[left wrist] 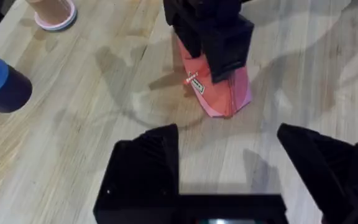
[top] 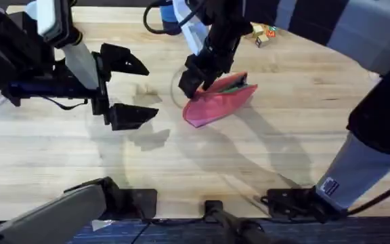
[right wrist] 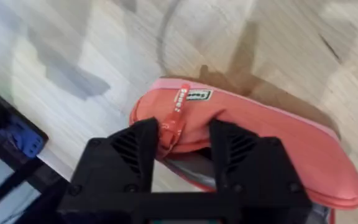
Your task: Unzip the bag, pick up the pens from the table one at a time and place them inside, then zip the bag closed.
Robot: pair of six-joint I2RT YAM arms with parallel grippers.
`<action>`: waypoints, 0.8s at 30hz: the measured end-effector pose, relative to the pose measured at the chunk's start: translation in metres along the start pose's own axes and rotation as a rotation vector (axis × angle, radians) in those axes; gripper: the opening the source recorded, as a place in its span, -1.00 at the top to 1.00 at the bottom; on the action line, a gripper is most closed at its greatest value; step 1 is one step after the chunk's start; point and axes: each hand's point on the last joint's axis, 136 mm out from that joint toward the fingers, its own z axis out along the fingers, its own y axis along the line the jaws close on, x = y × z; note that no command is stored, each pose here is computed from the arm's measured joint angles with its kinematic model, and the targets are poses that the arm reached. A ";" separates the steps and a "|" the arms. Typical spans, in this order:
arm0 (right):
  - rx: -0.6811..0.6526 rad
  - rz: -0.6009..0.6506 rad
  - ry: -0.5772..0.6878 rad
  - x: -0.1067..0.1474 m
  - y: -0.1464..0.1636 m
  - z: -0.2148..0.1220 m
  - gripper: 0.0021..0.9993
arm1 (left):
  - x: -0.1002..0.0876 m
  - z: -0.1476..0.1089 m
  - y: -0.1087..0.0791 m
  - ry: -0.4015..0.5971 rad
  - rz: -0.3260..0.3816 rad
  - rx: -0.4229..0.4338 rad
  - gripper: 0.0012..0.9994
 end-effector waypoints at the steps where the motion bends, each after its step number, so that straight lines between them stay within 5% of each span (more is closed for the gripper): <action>1: 0.005 0.010 -0.001 0.000 -0.001 0.000 0.08 | 0.000 0.000 0.000 0.000 0.000 0.000 -0.99; 11: 0.016 0.045 -0.001 0.000 -0.003 0.000 0.89 | 0.000 0.000 0.000 0.000 0.000 0.000 -0.99; 24: 0.015 0.047 0.002 0.000 -0.003 -0.001 0.94 | 0.000 0.000 0.000 0.000 0.000 0.000 -0.99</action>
